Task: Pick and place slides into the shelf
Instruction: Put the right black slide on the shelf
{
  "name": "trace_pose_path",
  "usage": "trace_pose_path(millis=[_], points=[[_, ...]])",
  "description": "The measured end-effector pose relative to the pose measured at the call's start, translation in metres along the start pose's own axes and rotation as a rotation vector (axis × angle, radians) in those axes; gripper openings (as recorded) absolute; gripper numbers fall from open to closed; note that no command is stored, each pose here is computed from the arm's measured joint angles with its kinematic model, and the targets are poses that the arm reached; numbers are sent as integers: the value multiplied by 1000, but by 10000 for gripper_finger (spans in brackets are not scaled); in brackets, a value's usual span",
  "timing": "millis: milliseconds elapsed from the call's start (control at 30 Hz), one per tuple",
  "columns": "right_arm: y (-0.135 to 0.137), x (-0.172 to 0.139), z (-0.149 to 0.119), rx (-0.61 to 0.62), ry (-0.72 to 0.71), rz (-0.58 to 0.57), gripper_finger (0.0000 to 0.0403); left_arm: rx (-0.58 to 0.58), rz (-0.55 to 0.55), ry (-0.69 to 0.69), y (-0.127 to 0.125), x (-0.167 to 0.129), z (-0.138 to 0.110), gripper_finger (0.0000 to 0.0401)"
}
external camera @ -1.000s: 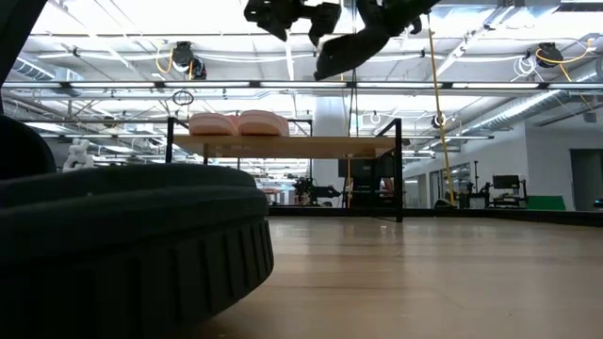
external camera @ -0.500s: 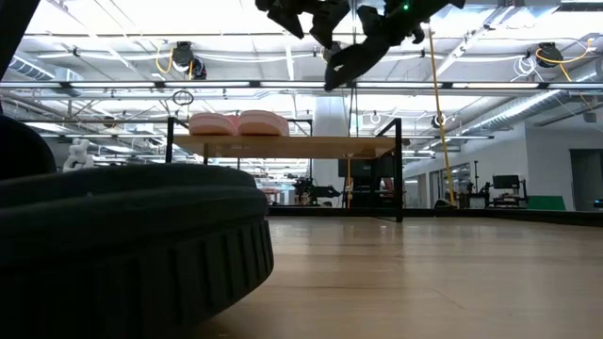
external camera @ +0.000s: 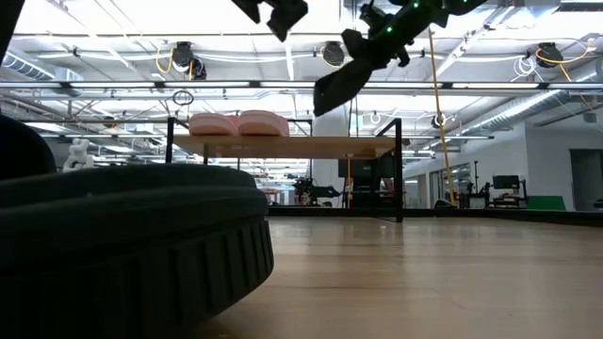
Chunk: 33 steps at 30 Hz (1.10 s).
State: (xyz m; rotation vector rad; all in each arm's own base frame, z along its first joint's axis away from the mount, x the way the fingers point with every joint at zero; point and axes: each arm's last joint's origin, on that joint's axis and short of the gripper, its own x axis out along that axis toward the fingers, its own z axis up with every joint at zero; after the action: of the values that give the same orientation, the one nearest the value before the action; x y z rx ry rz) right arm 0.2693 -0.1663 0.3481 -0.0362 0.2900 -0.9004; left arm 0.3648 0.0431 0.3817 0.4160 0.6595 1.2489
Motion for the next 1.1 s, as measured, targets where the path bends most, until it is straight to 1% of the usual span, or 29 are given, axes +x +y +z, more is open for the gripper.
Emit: trace_pose_path(millis=[167, 333, 433, 533, 733, 933, 1100], points=[[5, 5, -7, 42, 38, -83, 0, -52, 6, 15, 23, -6, -4, 351], [15, 3, -16, 51, 110, -141, 0, -70, 5, 18, 26, -7, -5, 351], [20, -1, -18, 67, 123, -181, 0, -77, 4, 16, 28, -8, -4, 351], [24, -3, -19, 63, 124, -206, 0, -77, -28, 22, 26, -7, -5, 351], [25, -2, -26, 73, 168, -216, 0, -78, -44, 25, 26, -7, -5, 351], [28, 1, -50, 102, 205, -215, 0, -79, -45, 24, 26, -8, -5, 351], [29, 3, -60, 113, 197, -213, 0, -81, -46, 23, 26, -8, -4, 351]])
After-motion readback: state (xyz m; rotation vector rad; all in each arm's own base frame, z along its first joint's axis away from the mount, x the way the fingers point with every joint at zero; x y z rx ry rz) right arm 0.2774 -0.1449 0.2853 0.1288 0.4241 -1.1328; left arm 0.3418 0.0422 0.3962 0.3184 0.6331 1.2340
